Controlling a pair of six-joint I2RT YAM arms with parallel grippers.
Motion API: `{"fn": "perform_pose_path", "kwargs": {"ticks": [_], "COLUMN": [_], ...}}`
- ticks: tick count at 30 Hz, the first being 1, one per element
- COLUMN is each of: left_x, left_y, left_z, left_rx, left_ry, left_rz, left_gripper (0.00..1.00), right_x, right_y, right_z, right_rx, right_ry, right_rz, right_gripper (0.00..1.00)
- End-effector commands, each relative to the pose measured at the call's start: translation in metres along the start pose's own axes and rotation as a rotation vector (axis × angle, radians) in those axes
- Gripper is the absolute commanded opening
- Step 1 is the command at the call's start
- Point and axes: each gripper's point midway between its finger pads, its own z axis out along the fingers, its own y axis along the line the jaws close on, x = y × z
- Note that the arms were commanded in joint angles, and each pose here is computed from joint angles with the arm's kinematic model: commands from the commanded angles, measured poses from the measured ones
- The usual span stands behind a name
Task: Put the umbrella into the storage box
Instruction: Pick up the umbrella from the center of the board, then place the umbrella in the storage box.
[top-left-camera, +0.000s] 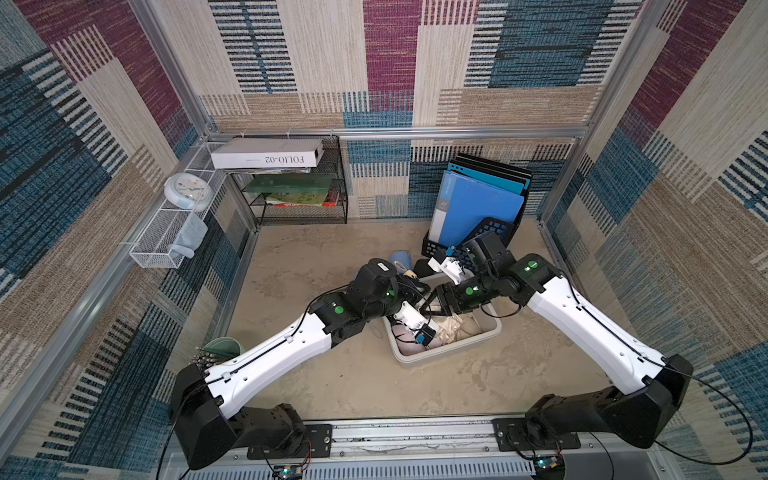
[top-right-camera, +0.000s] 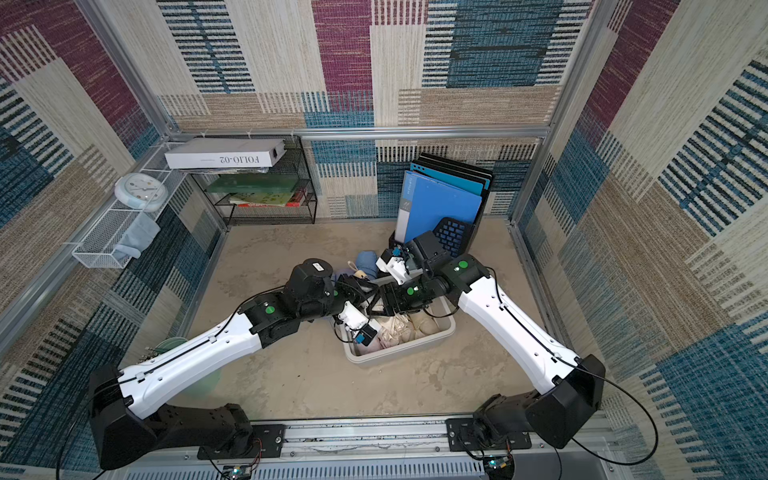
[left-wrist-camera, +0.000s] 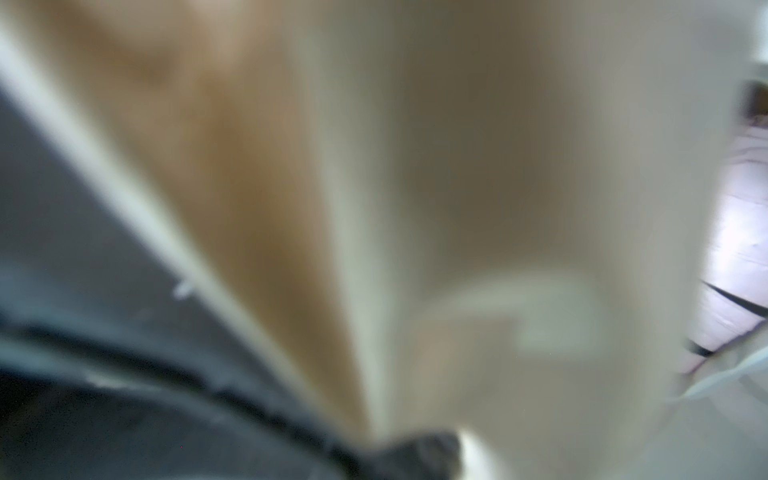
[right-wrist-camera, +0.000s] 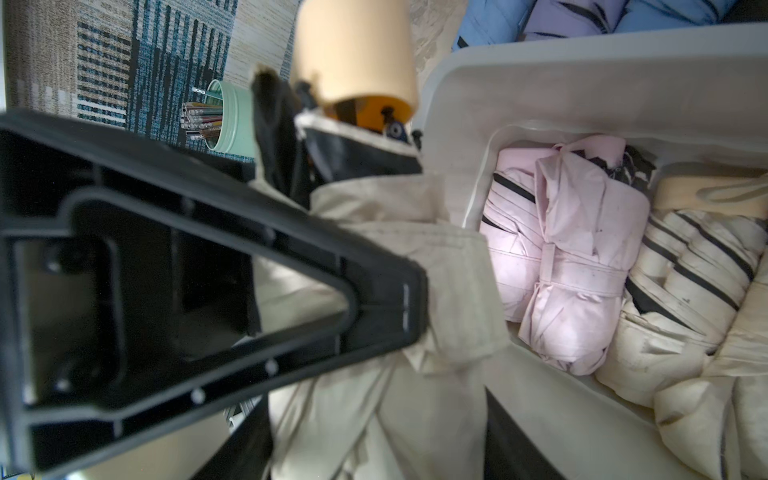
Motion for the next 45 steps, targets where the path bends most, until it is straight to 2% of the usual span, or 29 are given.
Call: {"fn": "perform_pose_path", "kwargs": {"ticks": [1, 2, 3, 7, 8, 9, 14, 23, 27, 31, 35, 38, 42, 45], "left_x": [0.007, 0.007, 0.008, 0.010, 0.010, 0.009, 0.003, -0.005, 0.007, 0.023, 0.052, 0.051, 0.042, 0.035], "left_y": [0.054, 0.054, 0.055, 0.056, 0.057, 0.056, 0.042, 0.003, 0.002, -0.011, -0.054, -0.087, -0.110, -0.117], "left_z": [-0.010, -0.010, -0.011, -0.015, -0.017, -0.020, -0.037, -0.062, -0.076, -0.088, -0.101, -0.102, -0.087, -0.069], "left_rx": [-0.219, -0.220, -0.229, -0.249, -0.256, -0.259, -0.263, -0.256, -0.301, -0.335, -0.427, -0.433, -0.389, -0.310], "left_ry": [0.031, 0.035, 0.039, 0.046, 0.042, 0.035, 0.005, -0.029, -0.010, 0.035, 0.236, 0.323, 0.331, 0.322], "left_rz": [-0.014, -0.018, -0.025, -0.090, -0.110, -0.138, -0.261, -0.532, -0.874, -1.378, -1.930, -2.251, -2.550, -2.683], "left_gripper": [0.00, 0.02, 0.09, 0.64, 0.97, 0.99, 0.99, 1.00, 0.99, 0.99, 0.97, 0.88, 0.87, 0.87], "right_x": [-0.005, -0.005, -0.006, -0.011, -0.012, -0.013, -0.016, -0.024, -0.017, -0.012, -0.009, -0.007, 0.000, 0.003], "right_y": [0.016, 0.017, 0.017, 0.017, 0.016, 0.014, -0.004, -0.029, -0.042, -0.049, -0.051, -0.053, -0.055, -0.059], "right_z": [0.000, -0.001, -0.002, -0.005, -0.006, -0.006, -0.009, -0.016, -0.012, 0.002, 0.020, 0.033, 0.053, 0.066], "right_rx": [-0.081, -0.084, -0.086, -0.078, -0.071, -0.065, 0.001, 0.094, 0.136, 0.149, 0.154, 0.144, 0.138, 0.135], "right_ry": [-0.019, -0.027, -0.035, -0.081, -0.093, -0.102, -0.168, -0.275, -0.264, -0.250, -0.240, -0.231, -0.196, -0.182], "right_rz": [-0.006, -0.009, -0.008, 0.002, 0.004, 0.009, 0.060, 0.136, 0.169, 0.185, 0.179, 0.179, 0.167, 0.159], "right_gripper": [0.49, 0.46, 0.44, 0.37, 0.36, 0.35, 0.30, 0.30, 0.29, 0.29, 0.29, 0.29, 0.29, 0.29]}}
